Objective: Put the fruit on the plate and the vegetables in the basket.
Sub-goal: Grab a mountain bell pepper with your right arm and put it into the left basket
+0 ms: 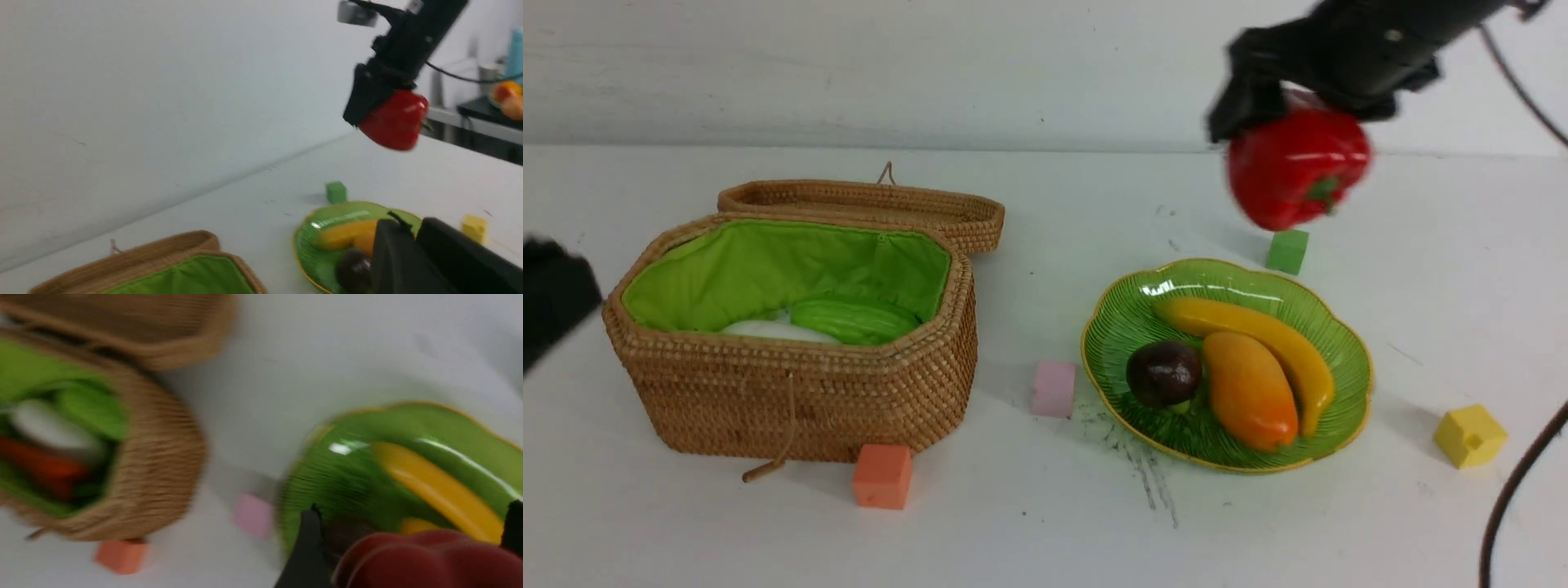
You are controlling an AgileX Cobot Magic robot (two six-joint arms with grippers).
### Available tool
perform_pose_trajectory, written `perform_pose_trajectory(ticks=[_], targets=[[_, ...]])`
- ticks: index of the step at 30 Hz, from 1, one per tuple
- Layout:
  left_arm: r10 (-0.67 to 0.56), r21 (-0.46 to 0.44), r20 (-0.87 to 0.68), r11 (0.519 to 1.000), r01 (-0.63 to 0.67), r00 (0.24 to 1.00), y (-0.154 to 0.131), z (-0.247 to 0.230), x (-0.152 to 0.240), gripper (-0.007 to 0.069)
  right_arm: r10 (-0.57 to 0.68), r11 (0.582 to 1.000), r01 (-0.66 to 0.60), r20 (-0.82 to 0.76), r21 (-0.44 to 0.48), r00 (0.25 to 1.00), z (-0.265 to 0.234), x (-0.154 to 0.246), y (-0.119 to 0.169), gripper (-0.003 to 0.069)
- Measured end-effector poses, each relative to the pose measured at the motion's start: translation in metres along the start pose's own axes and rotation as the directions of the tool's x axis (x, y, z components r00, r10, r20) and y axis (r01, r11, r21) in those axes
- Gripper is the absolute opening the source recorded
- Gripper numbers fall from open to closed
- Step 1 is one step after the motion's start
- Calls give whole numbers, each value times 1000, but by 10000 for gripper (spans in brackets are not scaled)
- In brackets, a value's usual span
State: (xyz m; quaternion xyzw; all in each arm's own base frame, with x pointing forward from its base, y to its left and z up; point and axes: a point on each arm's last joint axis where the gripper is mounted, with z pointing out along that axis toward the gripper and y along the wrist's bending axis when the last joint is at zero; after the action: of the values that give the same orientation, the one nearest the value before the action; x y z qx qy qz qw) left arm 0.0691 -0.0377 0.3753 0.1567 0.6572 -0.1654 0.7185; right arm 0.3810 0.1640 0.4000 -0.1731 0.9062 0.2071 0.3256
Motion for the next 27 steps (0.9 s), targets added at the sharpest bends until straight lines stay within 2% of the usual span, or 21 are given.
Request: perform_pose_trajectory(ticks=[1, 2, 3, 6, 9, 17, 27], targets=[[-19, -46, 40, 999, 21, 999, 4, 0, -4, 71, -63, 995, 65, 34, -73, 997, 9, 0, 29, 559], [-22, -51, 45, 998, 25, 999, 5, 0, -4, 71, -63, 995, 65, 34, -73, 997, 9, 0, 29, 559], [-32, -87, 80, 995, 39, 996, 8, -1, -7, 71, -125, 980, 136, 83, -146, 989, 24, 1, 62, 559], [-23, -116, 106, 993, 35, 994, 11, -1, -9, 71, -200, 952, 232, 166, -200, 966, 49, 4, 100, 559], [4, -128, 102, 992, 9, 995, 12, -1, -9, 71, -249, 928, 305, 253, -215, 935, 84, 10, 127, 559], [-3, -131, 46, 991, 9, 999, 13, 3, 10, 71, -320, 892, 412, 384, -186, 866, 134, 24, 161, 559], [-19, -126, -10, 992, 18, 1000, 14, 6, 28, 71, -297, 901, 404, 454, -156, 840, 140, 20, 162, 559]])
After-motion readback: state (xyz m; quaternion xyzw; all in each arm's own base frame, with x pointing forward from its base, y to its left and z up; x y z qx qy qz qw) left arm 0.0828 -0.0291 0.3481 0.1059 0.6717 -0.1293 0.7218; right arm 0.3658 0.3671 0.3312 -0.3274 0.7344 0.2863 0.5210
